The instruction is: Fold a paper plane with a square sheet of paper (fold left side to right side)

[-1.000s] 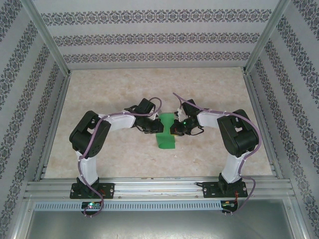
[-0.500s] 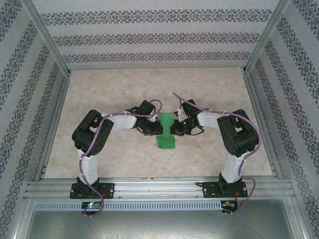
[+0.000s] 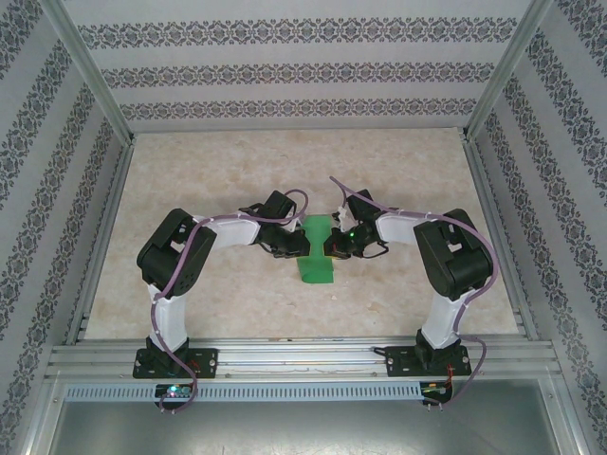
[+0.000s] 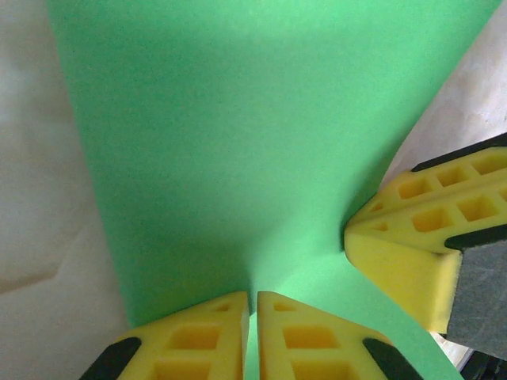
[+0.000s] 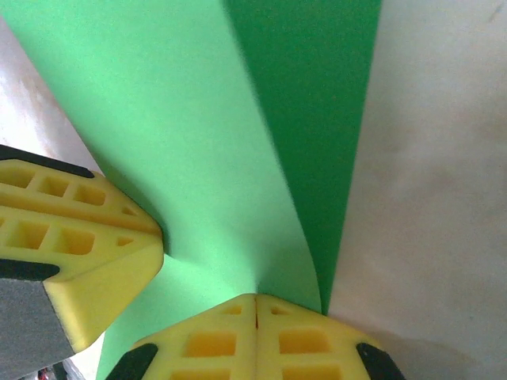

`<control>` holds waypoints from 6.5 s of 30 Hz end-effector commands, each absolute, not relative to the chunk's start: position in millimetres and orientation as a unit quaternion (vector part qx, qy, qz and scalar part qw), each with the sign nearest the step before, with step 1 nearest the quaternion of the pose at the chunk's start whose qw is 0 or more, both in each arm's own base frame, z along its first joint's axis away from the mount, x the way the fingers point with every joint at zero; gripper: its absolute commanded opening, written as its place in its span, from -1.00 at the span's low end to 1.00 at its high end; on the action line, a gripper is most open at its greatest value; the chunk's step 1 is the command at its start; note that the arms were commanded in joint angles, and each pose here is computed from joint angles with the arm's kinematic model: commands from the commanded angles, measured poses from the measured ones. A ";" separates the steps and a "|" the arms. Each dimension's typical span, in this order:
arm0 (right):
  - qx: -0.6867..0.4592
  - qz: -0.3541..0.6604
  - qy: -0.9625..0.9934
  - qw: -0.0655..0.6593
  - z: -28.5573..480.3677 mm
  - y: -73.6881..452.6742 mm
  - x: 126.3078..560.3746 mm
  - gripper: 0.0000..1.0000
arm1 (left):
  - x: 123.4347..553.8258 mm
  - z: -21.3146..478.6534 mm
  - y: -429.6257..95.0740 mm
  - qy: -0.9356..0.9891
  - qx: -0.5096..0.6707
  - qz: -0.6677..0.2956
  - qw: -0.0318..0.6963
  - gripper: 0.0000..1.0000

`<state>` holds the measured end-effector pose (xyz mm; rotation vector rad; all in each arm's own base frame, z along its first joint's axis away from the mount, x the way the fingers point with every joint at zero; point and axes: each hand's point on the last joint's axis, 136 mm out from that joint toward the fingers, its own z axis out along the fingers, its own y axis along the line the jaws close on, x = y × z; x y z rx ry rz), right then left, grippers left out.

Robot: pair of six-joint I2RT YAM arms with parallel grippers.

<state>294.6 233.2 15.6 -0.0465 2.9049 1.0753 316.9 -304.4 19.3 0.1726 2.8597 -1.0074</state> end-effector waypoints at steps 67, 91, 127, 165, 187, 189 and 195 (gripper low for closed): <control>0.026 0.281 0.959 0.016 -29.6 219.5 311.6 -1.00 | 245.7 21.5 -261.8 0.953 0.011 -0.300 0.038 -0.73; 0.017 0.274 0.962 0.011 -31.1 219.4 307.6 -1.00 | 281.8 23.7 -308.7 0.937 0.067 -0.339 0.059 -0.74; 0.011 0.263 0.965 -0.002 -37.7 216.8 302.4 -1.00 | 186.6 2.9 -274.6 0.954 0.072 -0.292 -0.014 -0.73; -0.006 0.317 0.948 0.021 -7.7 238.7 311.6 -1.00 | 276.7 -4.7 -303.2 0.951 0.069 -0.302 0.016 -0.80; -0.018 0.378 0.924 0.052 59.5 246.9 273.0 -1.00 | 265.6 -10.0 -294.5 0.959 0.049 -0.279 0.008 -0.82; -0.015 0.370 0.928 0.039 47.1 248.1 265.9 -1.00 | 266.0 -8.9 -295.0 0.959 0.049 -0.281 0.009 -0.82; -0.006 0.342 0.940 0.014 16.8 243.4 256.0 -1.00 | 269.6 -3.9 -298.5 0.956 0.051 -0.287 0.016 -0.82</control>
